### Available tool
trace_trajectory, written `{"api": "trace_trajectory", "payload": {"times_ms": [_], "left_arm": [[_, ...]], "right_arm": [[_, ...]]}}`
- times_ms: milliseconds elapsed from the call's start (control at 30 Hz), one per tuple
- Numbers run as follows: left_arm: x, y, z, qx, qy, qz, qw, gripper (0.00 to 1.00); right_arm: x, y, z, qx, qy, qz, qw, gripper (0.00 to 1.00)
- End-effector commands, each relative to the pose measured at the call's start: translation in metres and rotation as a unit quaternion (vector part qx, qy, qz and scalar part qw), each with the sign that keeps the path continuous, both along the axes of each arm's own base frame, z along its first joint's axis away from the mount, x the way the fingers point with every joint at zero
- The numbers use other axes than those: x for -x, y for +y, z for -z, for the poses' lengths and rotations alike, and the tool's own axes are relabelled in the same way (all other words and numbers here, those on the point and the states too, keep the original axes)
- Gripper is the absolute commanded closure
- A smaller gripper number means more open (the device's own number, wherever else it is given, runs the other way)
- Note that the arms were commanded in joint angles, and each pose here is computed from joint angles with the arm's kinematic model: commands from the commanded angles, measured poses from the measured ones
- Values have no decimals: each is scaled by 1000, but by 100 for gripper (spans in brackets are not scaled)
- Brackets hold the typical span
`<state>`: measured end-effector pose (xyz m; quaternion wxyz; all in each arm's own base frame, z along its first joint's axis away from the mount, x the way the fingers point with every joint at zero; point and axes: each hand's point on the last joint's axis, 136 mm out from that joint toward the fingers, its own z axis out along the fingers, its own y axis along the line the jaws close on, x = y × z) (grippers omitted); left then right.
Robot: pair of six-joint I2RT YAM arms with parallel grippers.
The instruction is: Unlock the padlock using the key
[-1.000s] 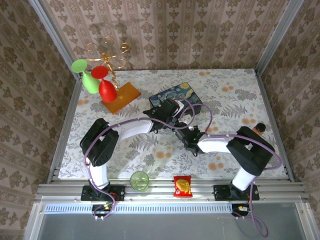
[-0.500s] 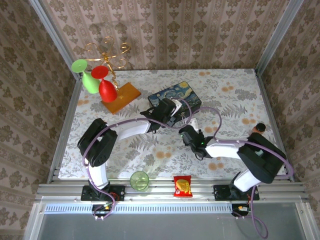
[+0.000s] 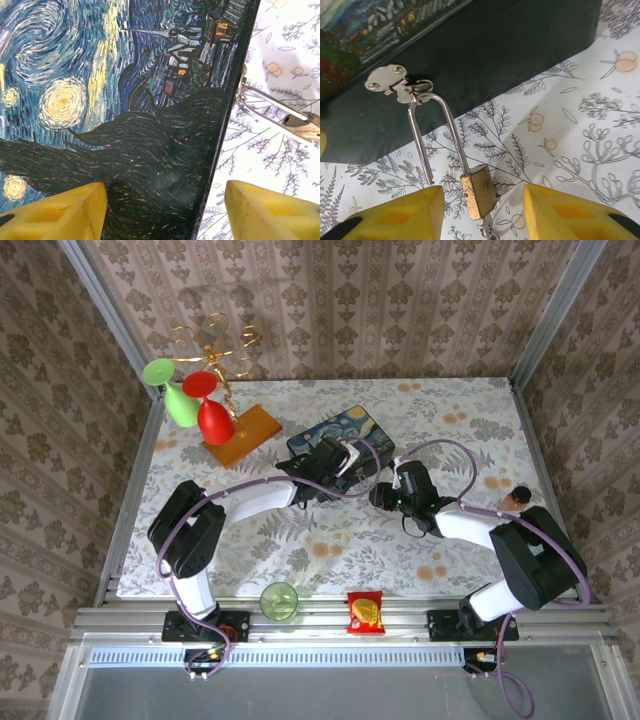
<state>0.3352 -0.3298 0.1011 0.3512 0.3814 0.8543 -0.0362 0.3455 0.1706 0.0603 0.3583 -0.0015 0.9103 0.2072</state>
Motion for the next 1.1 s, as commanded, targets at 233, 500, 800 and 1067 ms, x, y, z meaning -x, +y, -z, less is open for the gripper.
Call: {"api": "trace_trajectory", "payload": {"times_ms": [233,500,800,1067], "left_arm": [[13,22,23,-60,32,-2,998,34],[14,22,31,-54,44,-7,998,35],[14,22,36,-53,50,-9,997,36],[16,19,40,-50,54,-2,997,37]], "right_arm": [[-26,24,0,-3,-8,-52,999,66],[-36,24,11,13,-9,-51,999,83],[-40,21,12,10,-16,-33,999,99],[-49,18,21,-8,-17,3,1000,92]]}}
